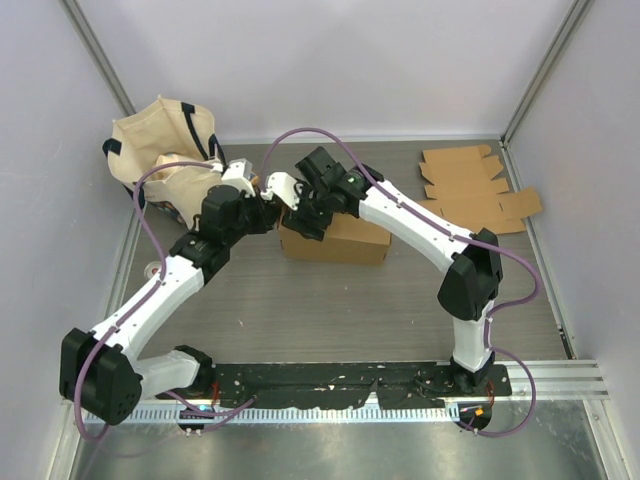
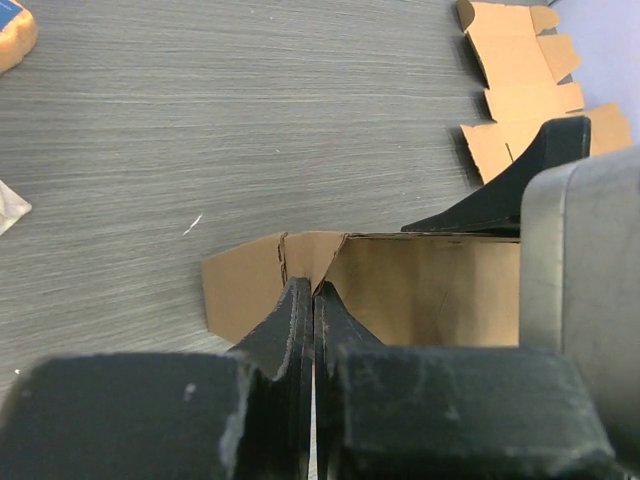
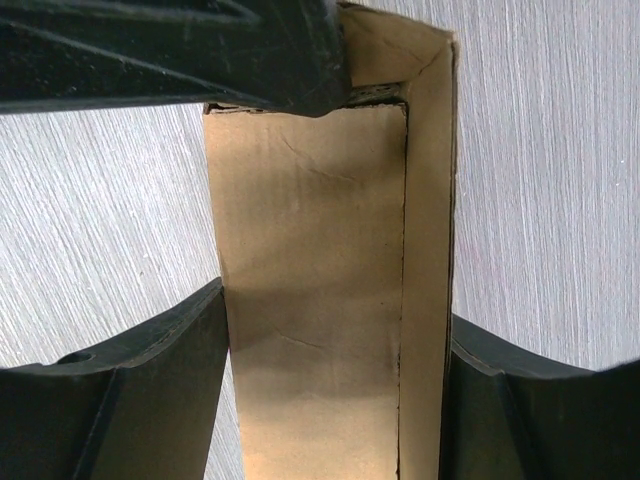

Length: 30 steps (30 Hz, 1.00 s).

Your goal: Fold the paper box

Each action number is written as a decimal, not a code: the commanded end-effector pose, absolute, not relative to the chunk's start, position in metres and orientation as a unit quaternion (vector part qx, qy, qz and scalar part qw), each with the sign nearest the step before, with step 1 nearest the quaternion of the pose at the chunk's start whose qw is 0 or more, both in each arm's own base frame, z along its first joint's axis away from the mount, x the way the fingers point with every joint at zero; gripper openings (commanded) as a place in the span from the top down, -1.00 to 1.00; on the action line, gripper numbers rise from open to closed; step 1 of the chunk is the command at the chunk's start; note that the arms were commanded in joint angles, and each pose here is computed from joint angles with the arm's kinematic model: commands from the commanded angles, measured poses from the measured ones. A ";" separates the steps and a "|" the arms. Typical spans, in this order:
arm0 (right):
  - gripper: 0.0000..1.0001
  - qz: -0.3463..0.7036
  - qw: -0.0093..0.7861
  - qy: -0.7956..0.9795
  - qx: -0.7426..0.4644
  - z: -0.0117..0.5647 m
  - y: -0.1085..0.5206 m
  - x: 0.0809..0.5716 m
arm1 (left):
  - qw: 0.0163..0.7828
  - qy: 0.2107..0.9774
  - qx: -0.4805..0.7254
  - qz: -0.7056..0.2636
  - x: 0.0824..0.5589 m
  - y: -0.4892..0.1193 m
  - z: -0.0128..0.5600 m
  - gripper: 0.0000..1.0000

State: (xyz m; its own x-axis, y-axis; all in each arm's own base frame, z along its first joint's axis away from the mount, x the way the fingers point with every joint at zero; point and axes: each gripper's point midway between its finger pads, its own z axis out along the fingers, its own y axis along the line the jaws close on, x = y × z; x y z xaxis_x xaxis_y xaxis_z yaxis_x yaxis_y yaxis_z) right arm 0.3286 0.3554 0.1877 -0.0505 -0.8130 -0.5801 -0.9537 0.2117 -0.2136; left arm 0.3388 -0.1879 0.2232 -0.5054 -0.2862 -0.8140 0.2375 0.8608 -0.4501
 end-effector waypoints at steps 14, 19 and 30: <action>-0.79 0.147 0.397 0.895 -0.141 0.310 0.232 0.309 | 0.455 0.864 -0.022 -0.212 0.337 -0.180 0.182 1.00; -0.75 0.062 0.401 0.909 -0.095 0.277 0.157 0.287 | 0.461 0.861 -0.020 -0.216 0.342 -0.184 0.192 1.00; -0.30 0.115 0.425 0.887 -0.138 0.253 0.150 0.305 | 0.448 0.865 -0.007 -0.225 0.341 -0.191 0.192 1.00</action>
